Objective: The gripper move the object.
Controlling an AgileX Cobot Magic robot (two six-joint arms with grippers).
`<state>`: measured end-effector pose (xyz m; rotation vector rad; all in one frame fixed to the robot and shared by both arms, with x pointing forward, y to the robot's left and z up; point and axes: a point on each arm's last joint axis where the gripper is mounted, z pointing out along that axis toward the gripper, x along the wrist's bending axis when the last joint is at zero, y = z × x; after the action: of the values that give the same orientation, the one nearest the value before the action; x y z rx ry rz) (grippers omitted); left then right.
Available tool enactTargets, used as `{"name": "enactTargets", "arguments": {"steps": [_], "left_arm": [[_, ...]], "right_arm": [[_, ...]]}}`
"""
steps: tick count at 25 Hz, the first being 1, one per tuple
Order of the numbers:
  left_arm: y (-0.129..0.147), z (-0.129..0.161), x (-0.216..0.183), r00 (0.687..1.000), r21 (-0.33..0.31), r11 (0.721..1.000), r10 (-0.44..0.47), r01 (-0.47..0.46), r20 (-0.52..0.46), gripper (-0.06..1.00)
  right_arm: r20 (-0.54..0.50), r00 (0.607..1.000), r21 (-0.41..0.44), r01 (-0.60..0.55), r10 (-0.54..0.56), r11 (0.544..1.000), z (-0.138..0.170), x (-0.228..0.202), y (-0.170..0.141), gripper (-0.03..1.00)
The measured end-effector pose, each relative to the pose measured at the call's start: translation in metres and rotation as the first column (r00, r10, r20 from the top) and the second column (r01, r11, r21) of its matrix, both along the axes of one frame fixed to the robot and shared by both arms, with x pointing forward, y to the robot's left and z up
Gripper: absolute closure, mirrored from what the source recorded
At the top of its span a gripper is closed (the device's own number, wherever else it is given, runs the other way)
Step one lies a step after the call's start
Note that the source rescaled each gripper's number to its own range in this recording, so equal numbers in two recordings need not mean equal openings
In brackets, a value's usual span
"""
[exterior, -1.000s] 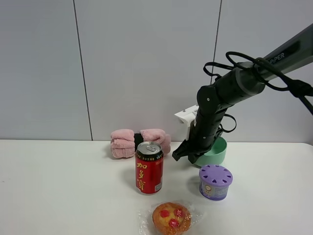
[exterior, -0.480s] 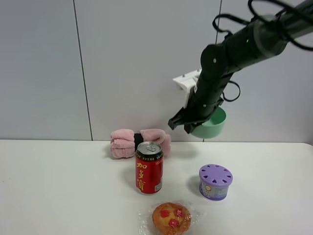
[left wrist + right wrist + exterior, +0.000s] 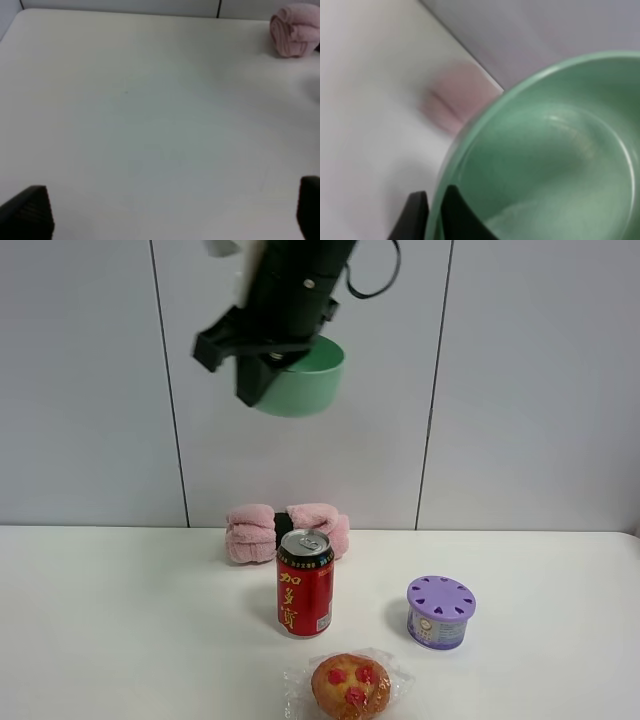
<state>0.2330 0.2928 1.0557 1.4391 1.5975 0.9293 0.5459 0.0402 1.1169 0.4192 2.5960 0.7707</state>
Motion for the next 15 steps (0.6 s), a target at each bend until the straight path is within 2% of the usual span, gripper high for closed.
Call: {"name": "enactTargets", "arguments": {"steps": [4,8,11,15], "left_arm": [[0.0,0.0,0.0,1.0,0.0,1.0,0.0,0.0,0.0,-0.06],[0.0,0.0,0.0,1.0,0.0,1.0,0.0,0.0,0.0,-0.06],[0.0,0.0,0.0,1.0,0.0,1.0,0.0,0.0,0.0,-0.06],[0.0,0.0,0.0,1.0,0.0,1.0,0.0,0.0,0.0,-0.06]], "right_arm": [[-0.038,0.986,-0.118,-0.164,0.161,0.979,-0.031,-0.021,0.039,0.97],[-0.121,0.952,-0.253,-0.302,0.28,0.919,-0.085,-0.033,0.065,0.97],[-0.178,0.926,-0.298,-0.373,0.332,0.879,-0.123,-0.035,0.077,0.97],[-0.187,0.896,-0.325,-0.443,0.403,0.835,-0.157,-0.029,0.085,0.97]]}}
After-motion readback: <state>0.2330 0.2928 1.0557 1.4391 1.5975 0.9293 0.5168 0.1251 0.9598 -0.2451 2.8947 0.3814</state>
